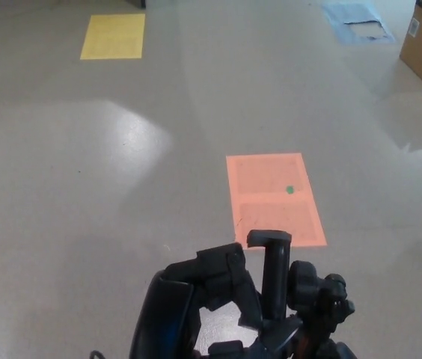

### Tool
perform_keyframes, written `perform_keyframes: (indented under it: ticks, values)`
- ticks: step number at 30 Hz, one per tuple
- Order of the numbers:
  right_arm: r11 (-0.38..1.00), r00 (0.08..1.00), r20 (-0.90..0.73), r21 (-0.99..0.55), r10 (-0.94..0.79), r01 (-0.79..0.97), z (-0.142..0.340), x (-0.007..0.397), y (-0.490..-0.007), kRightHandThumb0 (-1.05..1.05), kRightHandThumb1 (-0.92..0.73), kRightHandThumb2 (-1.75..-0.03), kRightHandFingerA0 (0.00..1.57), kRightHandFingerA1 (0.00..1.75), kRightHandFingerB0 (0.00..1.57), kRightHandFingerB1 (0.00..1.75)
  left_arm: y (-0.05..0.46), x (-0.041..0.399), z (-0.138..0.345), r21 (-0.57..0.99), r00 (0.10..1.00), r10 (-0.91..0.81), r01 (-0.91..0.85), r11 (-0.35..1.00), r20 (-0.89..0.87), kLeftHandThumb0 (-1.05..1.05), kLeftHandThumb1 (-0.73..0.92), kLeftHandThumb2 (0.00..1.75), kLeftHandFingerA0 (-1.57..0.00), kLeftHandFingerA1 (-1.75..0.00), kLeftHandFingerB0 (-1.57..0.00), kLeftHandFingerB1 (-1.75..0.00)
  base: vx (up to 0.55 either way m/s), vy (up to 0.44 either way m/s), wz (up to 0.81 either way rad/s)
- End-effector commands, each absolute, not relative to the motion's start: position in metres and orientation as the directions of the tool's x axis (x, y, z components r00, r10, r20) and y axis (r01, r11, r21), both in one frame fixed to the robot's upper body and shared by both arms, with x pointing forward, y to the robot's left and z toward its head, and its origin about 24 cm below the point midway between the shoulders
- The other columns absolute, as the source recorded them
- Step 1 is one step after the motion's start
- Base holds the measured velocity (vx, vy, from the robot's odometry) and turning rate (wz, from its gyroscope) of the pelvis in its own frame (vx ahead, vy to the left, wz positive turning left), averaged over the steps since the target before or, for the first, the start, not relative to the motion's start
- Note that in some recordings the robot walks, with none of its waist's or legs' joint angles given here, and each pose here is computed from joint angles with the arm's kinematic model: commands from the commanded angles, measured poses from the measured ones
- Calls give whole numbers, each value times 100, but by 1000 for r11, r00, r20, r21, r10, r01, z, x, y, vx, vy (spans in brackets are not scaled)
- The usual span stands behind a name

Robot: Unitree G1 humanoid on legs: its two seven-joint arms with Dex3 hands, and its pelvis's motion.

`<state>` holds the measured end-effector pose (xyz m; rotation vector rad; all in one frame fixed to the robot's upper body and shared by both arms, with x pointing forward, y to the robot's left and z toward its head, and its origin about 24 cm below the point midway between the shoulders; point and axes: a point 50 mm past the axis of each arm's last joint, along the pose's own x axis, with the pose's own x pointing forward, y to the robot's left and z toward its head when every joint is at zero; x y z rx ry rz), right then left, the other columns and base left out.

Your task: A phone stand is kept on the floor and the robot uses both its hands to grab it and uses its left hand to extend the phone stand by pulling it upwards

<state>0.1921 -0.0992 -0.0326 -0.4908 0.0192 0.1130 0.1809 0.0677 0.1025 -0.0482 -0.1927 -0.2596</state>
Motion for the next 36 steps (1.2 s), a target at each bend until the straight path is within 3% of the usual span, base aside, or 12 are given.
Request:
perform_keyframes:
  ticks: [1,6,7,17,18,20,21,29,30,31,32,36]
  values:
    - [884,992,-45,-450,118,-126,-36,182,-88,-26,-89,-73,106,175,81,175,32,176,148,-220,926,-237,307,926,294,-3,53,66,-104,-175,-90,-175,0,0,0]
    - [884,993,-66,-452,101,-120,-39,181,-89,-23,-91,-67,89,175,70,175,27,179,179,-248,877,-250,371,895,410,-5,51,75,-103,-175,-90,-175,0,0,0]
    - [886,993,-74,-447,97,-120,-39,181,-89,-24,-91,-72,101,175,77,175,26,179,189,-236,858,-248,382,894,449,-11,41,88,-138,-152,-123,-146,0,0,0]
    - [884,994,-76,-455,79,-105,-41,180,-93,-25,-91,-70,98,175,72,175,24,176,239,-197,753,-233,434,879,616,-20,38,91,-140,-152,-123,-145,0,0,0]
    - [879,994,-69,-465,86,-109,-42,181,-94,-24,-92,-66,82,175,60,175,24,176,244,-204,744,-227,439,875,628,-16,37,93,-138,-148,-122,-142,0,0,0]
    - [877,993,-76,-466,89,-114,-43,179,-94,-27,-91,-69,96,175,71,175,24,176,249,-207,734,-220,442,873,642,-18,37,92,-138,-149,-121,-142,0,0,0]
    - [875,993,-76,-470,94,-119,-43,179,-94,-26,-92,-66,80,175,59,175,26,176,252,-200,722,-215,442,874,658,-20,38,90,-139,-151,-120,-143,0,0,0]
    - [886,993,-95,-452,70,-106,-42,178,-92,-25,-89,-68,98,175,69,175,34,180,275,-225,683,-177,456,861,709,-21,38,91,-142,-154,-123,-146,0,0,0]
    - [886,993,-93,-452,70,-105,-42,179,-92,-23,-89,-68,98,175,70,175,35,181,279,-213,672,-170,448,868,721,-16,44,81,-109,-175,-98,-175,0,0,0]
    - [886,994,-89,-452,71,-104,-42,179,-92,-23,-89,-68,98,175,70,175,37,182,285,-195,656,-162,436,879,737,-16,44,81,-109,-175,-98,-175,0,0,0]
    - [884,994,-91,-457,68,-102,-42,179,-92,-22,-88,-67,96,175,69,175,38,182,290,-200,642,-160,451,870,750,-19,39,91,-145,-157,-126,-149,0,0,0]
    - [885,993,-101,-455,61,-100,-43,179,-91,-22,-88,-68,98,175,72,175,43,185,315,-173,575,-125,435,884,809,-18,37,92,-140,-151,-123,-143,0,0,0]
